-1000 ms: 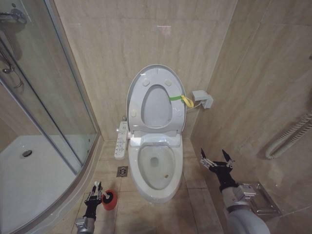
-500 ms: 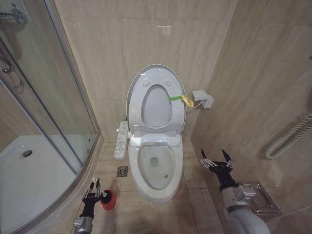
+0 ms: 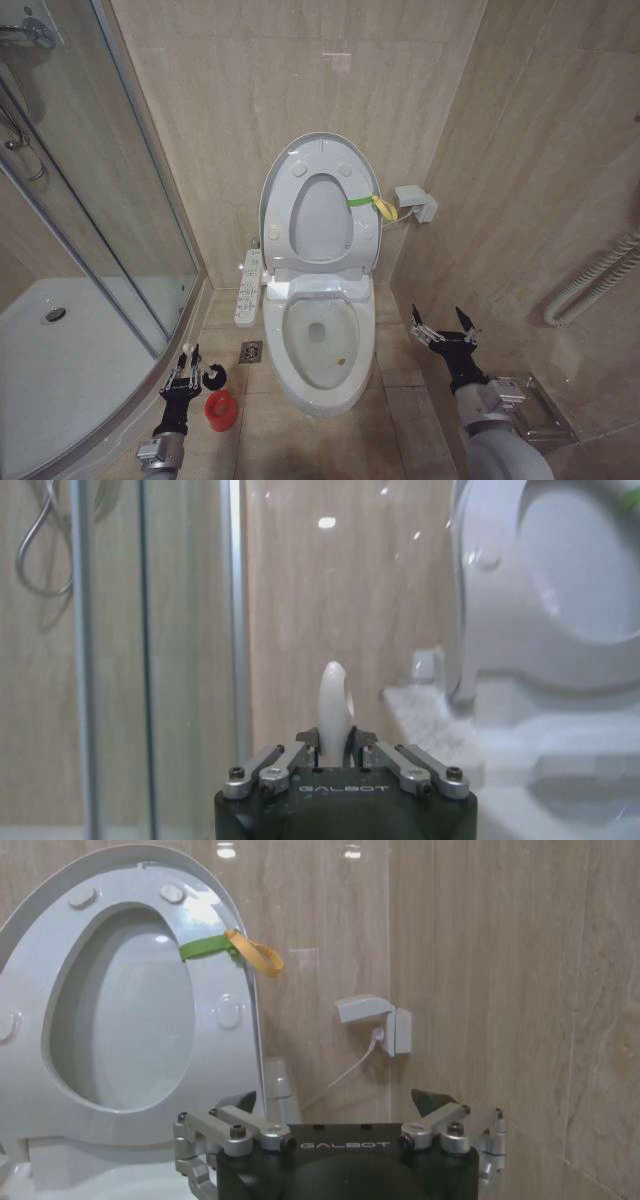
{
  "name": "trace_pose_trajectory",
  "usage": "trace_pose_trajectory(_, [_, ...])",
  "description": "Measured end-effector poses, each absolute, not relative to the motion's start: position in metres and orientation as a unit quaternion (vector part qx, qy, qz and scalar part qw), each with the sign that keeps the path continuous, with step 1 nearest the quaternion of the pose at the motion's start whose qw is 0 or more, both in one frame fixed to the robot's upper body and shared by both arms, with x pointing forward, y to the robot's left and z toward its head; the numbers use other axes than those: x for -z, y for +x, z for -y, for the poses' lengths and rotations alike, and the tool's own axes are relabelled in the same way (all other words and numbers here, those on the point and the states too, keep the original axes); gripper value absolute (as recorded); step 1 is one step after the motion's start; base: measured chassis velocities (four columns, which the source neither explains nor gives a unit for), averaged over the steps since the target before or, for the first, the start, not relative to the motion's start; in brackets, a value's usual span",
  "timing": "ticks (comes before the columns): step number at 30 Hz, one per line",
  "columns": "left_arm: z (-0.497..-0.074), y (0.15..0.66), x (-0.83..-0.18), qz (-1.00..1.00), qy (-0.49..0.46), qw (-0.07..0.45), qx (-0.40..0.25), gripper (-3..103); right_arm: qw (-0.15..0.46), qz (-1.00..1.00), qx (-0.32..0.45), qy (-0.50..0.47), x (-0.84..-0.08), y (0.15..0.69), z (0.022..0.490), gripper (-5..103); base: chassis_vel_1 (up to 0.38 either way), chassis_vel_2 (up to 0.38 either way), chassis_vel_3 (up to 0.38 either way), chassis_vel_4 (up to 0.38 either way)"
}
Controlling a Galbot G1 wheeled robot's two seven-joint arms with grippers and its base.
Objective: Open the toilet lid, clean the toilet bowl with a toilet brush, close the toilet lid, and flush.
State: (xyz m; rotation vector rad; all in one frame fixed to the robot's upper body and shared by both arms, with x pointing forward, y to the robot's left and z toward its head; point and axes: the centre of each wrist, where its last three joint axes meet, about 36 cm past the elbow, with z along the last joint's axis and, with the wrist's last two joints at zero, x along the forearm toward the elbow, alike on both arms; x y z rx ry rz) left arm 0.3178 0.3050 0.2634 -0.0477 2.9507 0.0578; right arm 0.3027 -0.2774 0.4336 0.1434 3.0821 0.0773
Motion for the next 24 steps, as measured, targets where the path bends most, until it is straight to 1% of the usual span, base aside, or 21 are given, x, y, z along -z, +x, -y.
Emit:
trace_pose_trajectory(6, [-0.297,0.303,-0.300,-0.993,0.005,0.120,-0.021,21,0.028,-0.998,-0.025,0.046,-0.434,0.303,0.277,100,0.000,0.000,0.000,0.000])
trace_pose_trajectory(8, [-0.292,0.289,-0.316,-0.992,0.014,0.126,-0.025,21,0.028,-0.998,-0.025,0.046,-0.434,0.303,0.277,100,0.000,0.000,0.000,0.000])
trace_pose_trajectory(14, [-0.277,0.250,-0.343,-0.992,0.021,0.123,-0.032,21,0.028,-0.998,-0.025,0.046,-0.434,0.303,0.277,100,0.000,0.000,0.000,0.000])
trace_pose_trajectory(16, [-0.275,0.245,-0.347,-0.992,0.021,0.124,-0.032,21,0.028,-0.998,-0.025,0.046,-0.434,0.303,0.277,100,0.000,0.000,0.000,0.000])
trace_pose_trajectory(19, [-0.270,0.237,-0.361,-0.990,0.024,0.133,-0.034,21,0.028,-0.998,-0.025,0.046,-0.434,0.303,0.277,100,0.000,0.000,0.000,0.000])
trace_pose_trajectory(24, [-0.264,0.231,-0.396,-0.985,0.039,0.164,-0.038,21,0.028,-0.998,-0.025,0.046,-0.434,0.303,0.277,100,0.000,0.000,0.000,0.000])
